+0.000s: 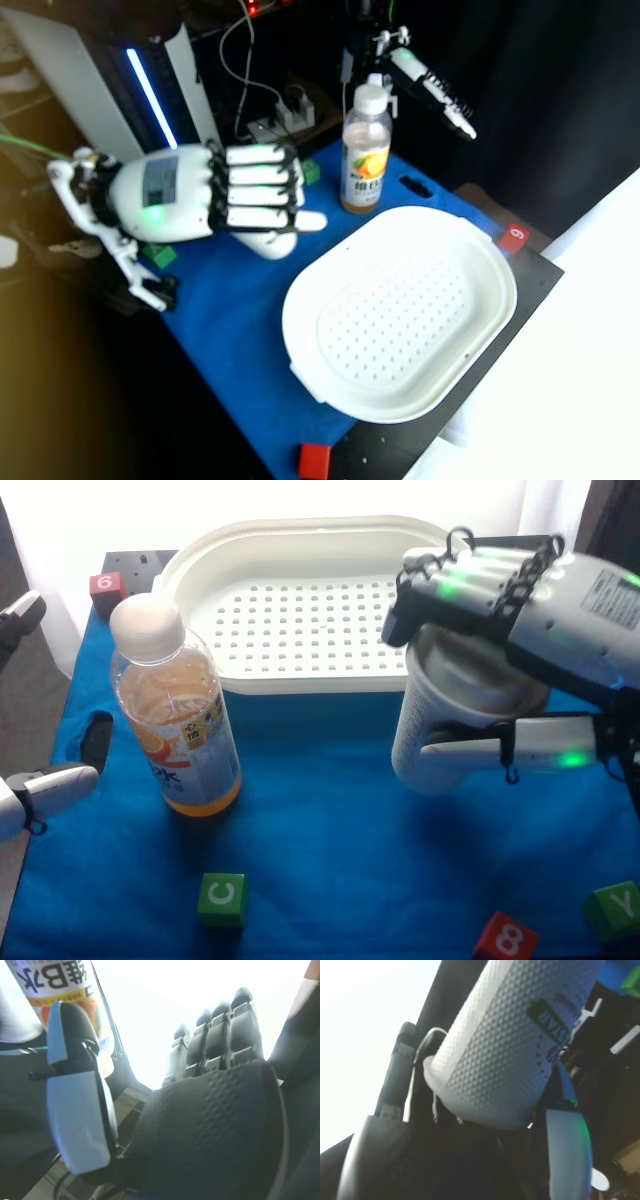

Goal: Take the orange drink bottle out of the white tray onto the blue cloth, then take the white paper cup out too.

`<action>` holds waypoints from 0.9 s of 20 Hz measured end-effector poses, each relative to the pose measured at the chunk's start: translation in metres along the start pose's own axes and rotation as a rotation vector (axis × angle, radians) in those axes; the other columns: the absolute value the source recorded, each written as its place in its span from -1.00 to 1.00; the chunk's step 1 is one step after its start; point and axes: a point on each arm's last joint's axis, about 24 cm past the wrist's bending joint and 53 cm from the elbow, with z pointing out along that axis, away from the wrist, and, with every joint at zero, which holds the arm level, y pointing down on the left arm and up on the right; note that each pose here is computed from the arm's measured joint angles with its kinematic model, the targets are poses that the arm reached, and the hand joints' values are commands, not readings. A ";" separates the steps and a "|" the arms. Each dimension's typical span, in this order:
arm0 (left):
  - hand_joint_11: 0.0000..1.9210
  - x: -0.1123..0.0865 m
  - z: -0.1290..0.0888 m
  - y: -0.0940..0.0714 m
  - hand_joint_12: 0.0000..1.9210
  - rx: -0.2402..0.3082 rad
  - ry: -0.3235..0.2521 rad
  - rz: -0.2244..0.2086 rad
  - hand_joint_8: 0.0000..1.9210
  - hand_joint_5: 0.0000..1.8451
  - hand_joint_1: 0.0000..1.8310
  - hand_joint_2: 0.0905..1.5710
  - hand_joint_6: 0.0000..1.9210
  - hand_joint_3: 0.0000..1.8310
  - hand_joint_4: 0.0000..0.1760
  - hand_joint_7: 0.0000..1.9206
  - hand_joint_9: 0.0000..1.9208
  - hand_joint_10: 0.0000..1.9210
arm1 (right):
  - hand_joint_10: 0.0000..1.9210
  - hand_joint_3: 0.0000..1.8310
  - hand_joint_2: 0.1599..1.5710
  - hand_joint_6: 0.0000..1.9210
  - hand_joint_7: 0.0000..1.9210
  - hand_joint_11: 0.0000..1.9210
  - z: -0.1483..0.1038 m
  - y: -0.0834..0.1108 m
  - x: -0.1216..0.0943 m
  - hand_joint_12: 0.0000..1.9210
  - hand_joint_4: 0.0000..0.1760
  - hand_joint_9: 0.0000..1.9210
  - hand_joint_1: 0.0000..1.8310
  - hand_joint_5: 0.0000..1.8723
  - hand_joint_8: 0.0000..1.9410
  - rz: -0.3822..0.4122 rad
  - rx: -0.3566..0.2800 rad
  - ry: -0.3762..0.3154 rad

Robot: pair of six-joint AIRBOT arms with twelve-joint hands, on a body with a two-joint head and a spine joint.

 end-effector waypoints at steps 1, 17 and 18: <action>-1.00 0.001 0.000 -0.001 -1.00 0.003 0.003 0.001 -1.00 -1.00 -0.06 0.24 -1.00 -1.00 0.47 -1.00 -1.00 -1.00 | 0.99 -1.00 0.54 0.49 -0.74 -0.44 0.000 -0.006 0.005 1.00 -1.00 -0.57 -0.09 -0.94 0.71 0.003 0.019 0.013; -1.00 -0.005 -0.005 0.005 -1.00 -0.012 -0.021 -0.012 -1.00 -1.00 0.01 0.26 -1.00 -1.00 0.10 -1.00 -1.00 -1.00 | -1.00 -1.00 0.28 -1.00 -1.00 -1.00 -0.017 -0.013 0.020 -0.46 0.98 -1.00 -0.56 -1.00 -1.00 0.022 0.077 0.066; -1.00 -0.005 -0.005 0.005 -1.00 -0.011 -0.022 -0.012 -1.00 -1.00 0.00 0.25 -1.00 -1.00 0.20 -1.00 -1.00 -1.00 | -1.00 -1.00 0.27 -1.00 -1.00 -1.00 -0.019 -0.010 0.013 -0.80 0.99 -1.00 -0.55 -1.00 -1.00 0.023 0.069 0.047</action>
